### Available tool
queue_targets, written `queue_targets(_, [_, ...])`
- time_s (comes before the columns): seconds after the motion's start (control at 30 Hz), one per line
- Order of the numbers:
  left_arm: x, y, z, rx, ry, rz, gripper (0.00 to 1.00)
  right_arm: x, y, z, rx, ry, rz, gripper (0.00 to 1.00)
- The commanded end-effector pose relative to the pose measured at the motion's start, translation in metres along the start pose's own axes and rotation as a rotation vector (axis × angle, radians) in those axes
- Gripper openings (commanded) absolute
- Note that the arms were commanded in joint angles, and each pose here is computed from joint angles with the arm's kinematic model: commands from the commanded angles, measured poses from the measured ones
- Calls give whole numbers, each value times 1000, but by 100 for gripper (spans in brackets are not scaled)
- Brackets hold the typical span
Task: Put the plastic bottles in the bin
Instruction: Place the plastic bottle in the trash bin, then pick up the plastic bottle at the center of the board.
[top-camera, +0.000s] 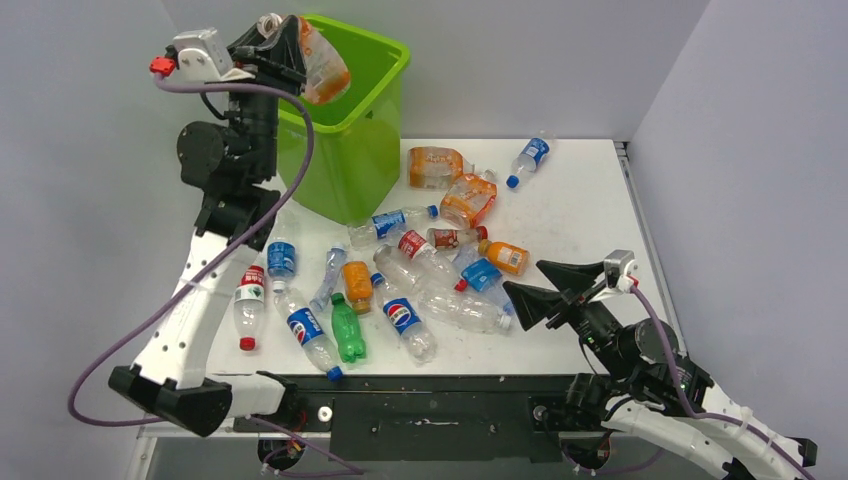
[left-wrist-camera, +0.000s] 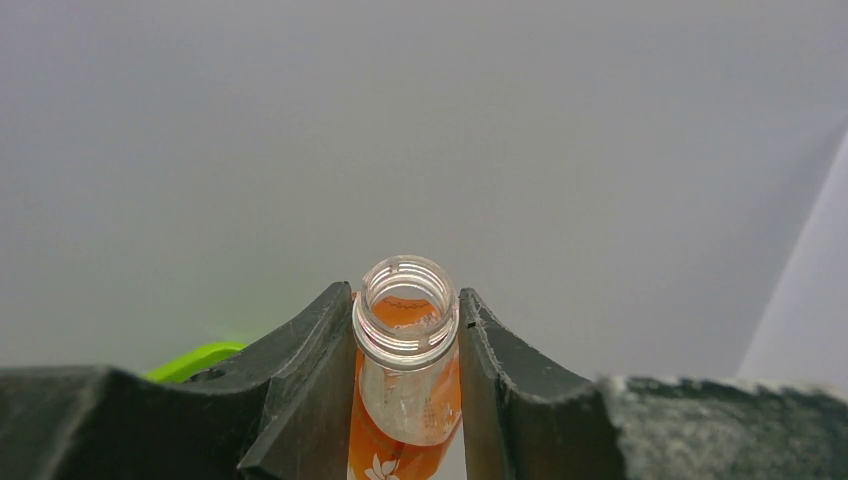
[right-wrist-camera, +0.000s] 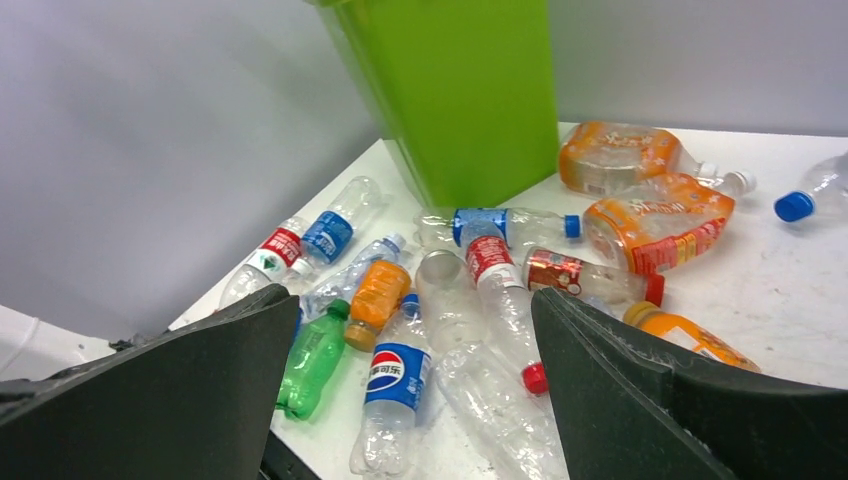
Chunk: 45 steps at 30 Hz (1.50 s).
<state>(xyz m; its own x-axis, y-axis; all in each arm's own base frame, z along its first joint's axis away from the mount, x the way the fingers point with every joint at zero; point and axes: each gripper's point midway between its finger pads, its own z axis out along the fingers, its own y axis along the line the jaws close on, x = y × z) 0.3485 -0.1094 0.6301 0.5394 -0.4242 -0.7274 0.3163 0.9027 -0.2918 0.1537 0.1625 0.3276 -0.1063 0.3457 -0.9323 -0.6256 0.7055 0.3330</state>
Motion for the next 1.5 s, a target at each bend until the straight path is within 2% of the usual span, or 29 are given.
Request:
queue_targets(0.0, [19, 24, 31, -80, -39, 97, 3, 0, -18, 0, 106, -9, 9, 90])
queue_targets(0.03, [31, 27, 37, -84, -25, 117, 7, 2, -20, 1, 120, 2, 3, 90])
queue_targets(0.07, [39, 27, 43, -74, -17, 138, 16, 2, -21, 1, 128, 6, 0, 90])
queue_targets(0.1, [43, 24, 50, -58, -15, 156, 29, 3, -22, 2, 133, 10, -3, 90])
queue_targets(0.17, [49, 17, 60, -20, -2, 177, 65, 3, -22, 2, 136, 17, -5, 90])
queue_targets(0.2, [47, 14, 64, -10, 3, 181, 77, 4, -22, 3, 136, 21, -5, 90])
queue_targets(0.33, [14, -10, 61, 33, -55, 151, 100, 5, -24, 3, 152, 25, 5, 90])
queue_targets(0.37, [3, -19, 55, 49, -73, 146, 97, 7, -26, 3, 160, 27, 7, 90])
queue_targets(0.47, [-15, -48, 30, 105, -74, 145, 96, 12, -31, 6, 195, 26, 23, 90])
queue_targets(0.53, [-12, -68, 6, 162, -29, 130, 96, 17, -35, 9, 226, 24, 43, 90])
queue_targets(0.63, [18, -102, -44, 297, 114, 87, 97, 28, -47, 14, 311, 27, 80, 90])
queue_targets(0.73, [75, -119, -103, 395, 329, 86, 96, 43, -75, 12, 495, 46, 84, 90])
queue_targets(0.8, [127, -120, -154, 448, 524, 99, 96, 54, -91, 10, 613, 64, 57, 90])
queue_targets(0.93, [208, -111, -258, 527, 919, 54, 96, 80, -98, 22, 678, 136, 16, 90])
queue_targets(1.03, [234, -87, -309, 504, 1076, 67, 96, 96, -105, 35, 703, 185, 5, 90])
queue_targets(1.1, [242, -71, -328, 478, 1108, 76, 96, 105, -117, 44, 714, 217, 21, 90])
queue_targets(1.17, [240, -64, -335, 463, 1086, 62, 96, 108, -136, 53, 735, 227, 66, 90])
queue_targets(1.33, [226, -66, -341, 510, 958, -29, 96, 120, -187, 72, 779, 284, 134, 90])
queue_targets(1.47, [226, -68, -351, 528, 929, -105, 96, 139, -208, 102, 752, 505, 11, 90])
